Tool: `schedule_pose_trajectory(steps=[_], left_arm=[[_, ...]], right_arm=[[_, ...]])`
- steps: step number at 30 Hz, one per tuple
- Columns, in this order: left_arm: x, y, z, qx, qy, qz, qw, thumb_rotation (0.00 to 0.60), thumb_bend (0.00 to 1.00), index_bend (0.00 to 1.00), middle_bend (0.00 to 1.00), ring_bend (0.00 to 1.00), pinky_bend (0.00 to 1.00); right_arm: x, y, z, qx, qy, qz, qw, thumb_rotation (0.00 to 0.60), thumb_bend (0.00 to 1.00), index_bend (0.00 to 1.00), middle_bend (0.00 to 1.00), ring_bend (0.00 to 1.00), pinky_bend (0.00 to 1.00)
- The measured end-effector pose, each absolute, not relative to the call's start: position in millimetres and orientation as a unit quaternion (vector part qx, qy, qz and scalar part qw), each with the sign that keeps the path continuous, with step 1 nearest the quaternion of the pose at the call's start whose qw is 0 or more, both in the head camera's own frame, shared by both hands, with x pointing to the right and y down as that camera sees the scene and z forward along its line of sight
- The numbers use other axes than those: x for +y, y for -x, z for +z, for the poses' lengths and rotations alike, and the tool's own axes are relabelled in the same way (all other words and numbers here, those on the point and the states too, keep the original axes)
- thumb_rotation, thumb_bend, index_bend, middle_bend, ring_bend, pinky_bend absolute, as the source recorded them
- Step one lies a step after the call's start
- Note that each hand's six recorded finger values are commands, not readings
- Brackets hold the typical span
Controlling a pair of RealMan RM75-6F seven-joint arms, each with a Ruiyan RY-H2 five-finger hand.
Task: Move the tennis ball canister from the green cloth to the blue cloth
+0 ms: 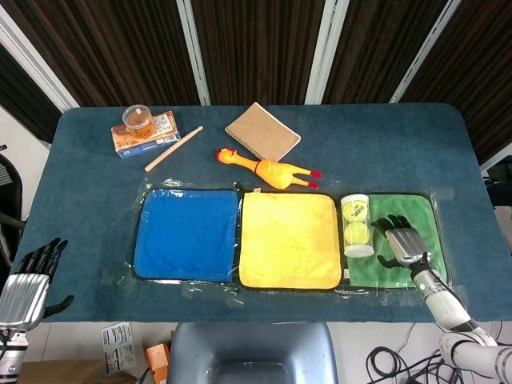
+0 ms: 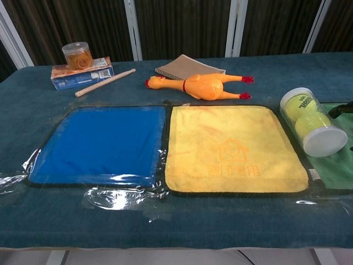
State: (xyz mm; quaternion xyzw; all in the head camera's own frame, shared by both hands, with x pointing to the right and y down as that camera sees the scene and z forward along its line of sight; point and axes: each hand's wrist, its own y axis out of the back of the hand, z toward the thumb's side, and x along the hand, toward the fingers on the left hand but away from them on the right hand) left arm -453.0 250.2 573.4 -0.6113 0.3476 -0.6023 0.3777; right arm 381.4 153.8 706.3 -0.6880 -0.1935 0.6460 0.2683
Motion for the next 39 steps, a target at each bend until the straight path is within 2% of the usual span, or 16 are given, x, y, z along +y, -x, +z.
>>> schedule_pose_trajectory(steps=[26,39], left_arm=[[252,457,563,0.362,0.612,-0.592,0.379,0.600,0.09,0.00,0.07,0.11,0.18],[253,459,560,0.366,0.615,-0.586,0.379,0.600,0.09,0.00,0.07,0.11,0.18]], right_arm=[[126,-292,717,-0.165,0.715,0.615,0.289,0.598,0.28,0.17,0.13,0.00,0.04],[122,-256,723,-0.149,0.722,0.609,0.293,0.599,0.28,0.17,0.13,0.00,0.04]])
